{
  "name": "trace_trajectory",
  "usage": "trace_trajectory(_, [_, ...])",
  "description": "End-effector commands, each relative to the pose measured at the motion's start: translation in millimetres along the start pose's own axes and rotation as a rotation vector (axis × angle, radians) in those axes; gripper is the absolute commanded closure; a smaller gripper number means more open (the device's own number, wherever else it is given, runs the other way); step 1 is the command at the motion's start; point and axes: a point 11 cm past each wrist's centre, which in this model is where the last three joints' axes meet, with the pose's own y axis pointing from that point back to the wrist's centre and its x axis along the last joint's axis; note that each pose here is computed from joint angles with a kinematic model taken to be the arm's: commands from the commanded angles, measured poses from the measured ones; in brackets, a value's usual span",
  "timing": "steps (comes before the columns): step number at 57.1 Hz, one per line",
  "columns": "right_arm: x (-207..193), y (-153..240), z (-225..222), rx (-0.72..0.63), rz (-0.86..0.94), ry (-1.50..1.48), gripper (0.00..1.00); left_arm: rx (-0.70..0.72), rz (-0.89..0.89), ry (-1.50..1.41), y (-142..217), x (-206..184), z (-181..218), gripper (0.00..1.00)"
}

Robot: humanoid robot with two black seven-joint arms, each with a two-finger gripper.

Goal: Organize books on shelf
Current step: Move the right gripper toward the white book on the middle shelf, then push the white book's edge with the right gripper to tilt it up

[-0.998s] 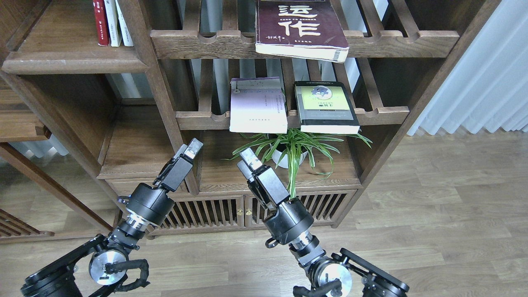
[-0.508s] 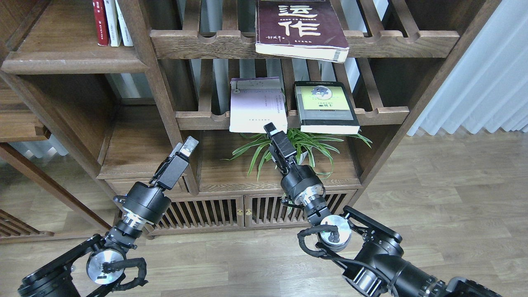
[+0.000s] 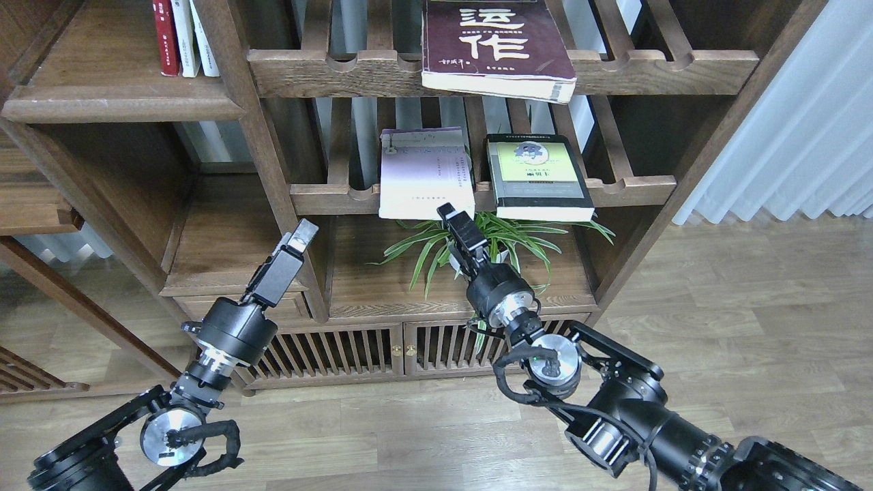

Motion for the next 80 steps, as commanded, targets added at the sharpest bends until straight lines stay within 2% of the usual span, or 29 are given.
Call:
trace_trajectory(1, [-0.2, -8.7, -6.8, -0.018, 0.053, 0.008, 0.01, -0.009, -0.013, 0.006, -6.5, -3.8, -0.3, 0.00])
trace_trajectory(13, [4.8, -9.6, -1.1, -0.104, 0.075, 0.017, 0.01, -0.026, -0.016, 0.005, -9.9, -4.7, 4.1, 0.00])
trace_trajectory(49, [-11.0, -31.7, -33.1, -0.034, 0.111, -0.033, 0.02, -0.026, 0.004, 0.013, -9.9, 0.7, -2.2, 0.00])
trace_trajectory(53, [-6.0, -31.3, -33.0, -0.033, 0.162, -0.058, 0.05, -0.025, 0.007, 0.014, -9.9, 1.5, -3.1, 0.00])
trace_trajectory(65, [-6.7, -31.4, -30.5, -0.052, 0.163, -0.078, 0.10, -0.025, 0.009, 0.013, -10.0, 2.1, -2.8, 0.00])
trace_trajectory(70, [-10.2, -33.0, -30.6, -0.059, 0.157, -0.078, 0.19, -0.026, 0.007, 0.012, -10.6, 1.8, -2.4, 0.00])
trace_trajectory(79, [-14.5, -34.9, -30.6, -0.069, 0.148, -0.076, 0.27, -0.026, 0.007, 0.012, -10.6, 1.8, -2.4, 0.00])
trace_trajectory(80, [-15.2, -35.2, -30.8, -0.069, 0.147, -0.075, 0.30, -0.027, 0.008, 0.012, -10.7, 1.9, -2.0, 0.00])
